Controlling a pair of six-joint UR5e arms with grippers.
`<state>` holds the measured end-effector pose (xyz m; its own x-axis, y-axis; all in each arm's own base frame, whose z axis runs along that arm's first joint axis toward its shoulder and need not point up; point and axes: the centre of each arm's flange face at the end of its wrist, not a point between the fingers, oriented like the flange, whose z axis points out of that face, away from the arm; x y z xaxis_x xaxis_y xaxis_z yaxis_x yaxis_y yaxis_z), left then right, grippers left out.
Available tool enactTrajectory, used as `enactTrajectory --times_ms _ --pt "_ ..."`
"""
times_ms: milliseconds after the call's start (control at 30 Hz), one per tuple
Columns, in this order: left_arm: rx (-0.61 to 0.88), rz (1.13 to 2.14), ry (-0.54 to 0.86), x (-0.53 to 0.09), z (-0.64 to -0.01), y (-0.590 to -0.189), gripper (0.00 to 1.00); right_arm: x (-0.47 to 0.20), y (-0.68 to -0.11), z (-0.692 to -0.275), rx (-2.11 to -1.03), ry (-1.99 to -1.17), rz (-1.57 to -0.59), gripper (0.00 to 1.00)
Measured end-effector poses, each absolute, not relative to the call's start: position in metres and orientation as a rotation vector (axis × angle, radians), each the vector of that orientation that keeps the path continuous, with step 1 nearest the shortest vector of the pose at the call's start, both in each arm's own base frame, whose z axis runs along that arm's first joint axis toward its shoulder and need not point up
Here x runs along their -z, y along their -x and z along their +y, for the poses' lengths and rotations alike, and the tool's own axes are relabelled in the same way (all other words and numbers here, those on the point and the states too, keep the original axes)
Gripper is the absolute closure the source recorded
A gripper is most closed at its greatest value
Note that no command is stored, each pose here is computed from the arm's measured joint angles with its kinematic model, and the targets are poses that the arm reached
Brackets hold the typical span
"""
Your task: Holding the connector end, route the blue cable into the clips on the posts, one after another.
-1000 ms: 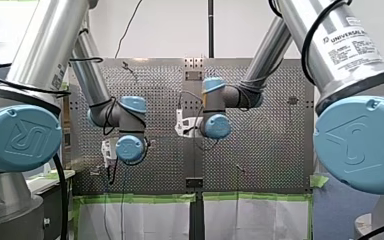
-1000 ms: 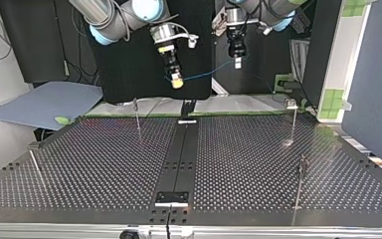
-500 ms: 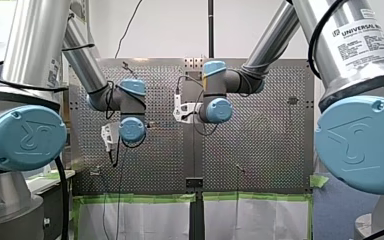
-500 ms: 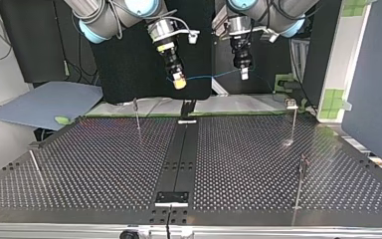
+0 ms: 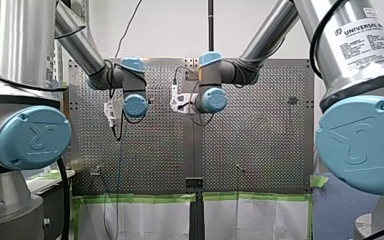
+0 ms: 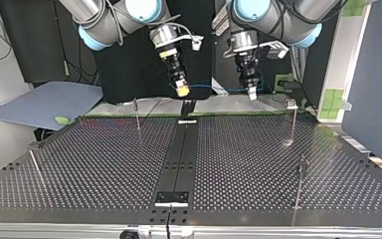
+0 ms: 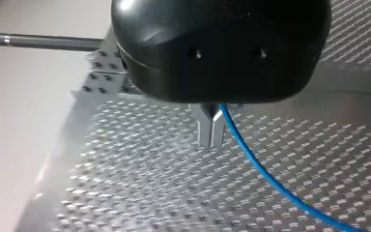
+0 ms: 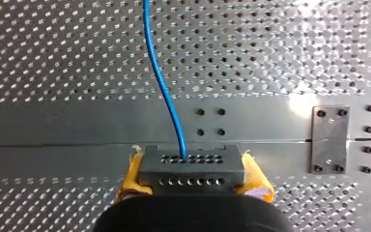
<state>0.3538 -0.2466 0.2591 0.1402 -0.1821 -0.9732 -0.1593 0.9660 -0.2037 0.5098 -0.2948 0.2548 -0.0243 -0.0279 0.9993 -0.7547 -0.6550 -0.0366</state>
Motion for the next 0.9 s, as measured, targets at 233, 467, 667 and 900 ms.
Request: enactTrajectory --times_ms 233,467,667,900 --pt "-0.009 1.41 0.266 -0.292 -0.231 -0.366 1.0 -0.286 -0.52 -0.296 -1.823 -1.65 -0.849 1.0" --pt "-0.017 1.367 0.267 -0.335 -0.207 -0.377 1.0 -0.313 -0.529 -0.3 -1.895 -1.602 -0.86 1.0" --pt "-0.04 1.362 0.294 -0.352 -0.193 -0.375 1.0 -0.33 -0.54 -0.303 -1.969 -1.577 -0.862 1.0" --pt "-0.058 1.357 0.31 -0.373 -0.184 -0.374 1.0 -0.346 -0.549 -0.304 -2.034 -1.563 -0.858 1.0"
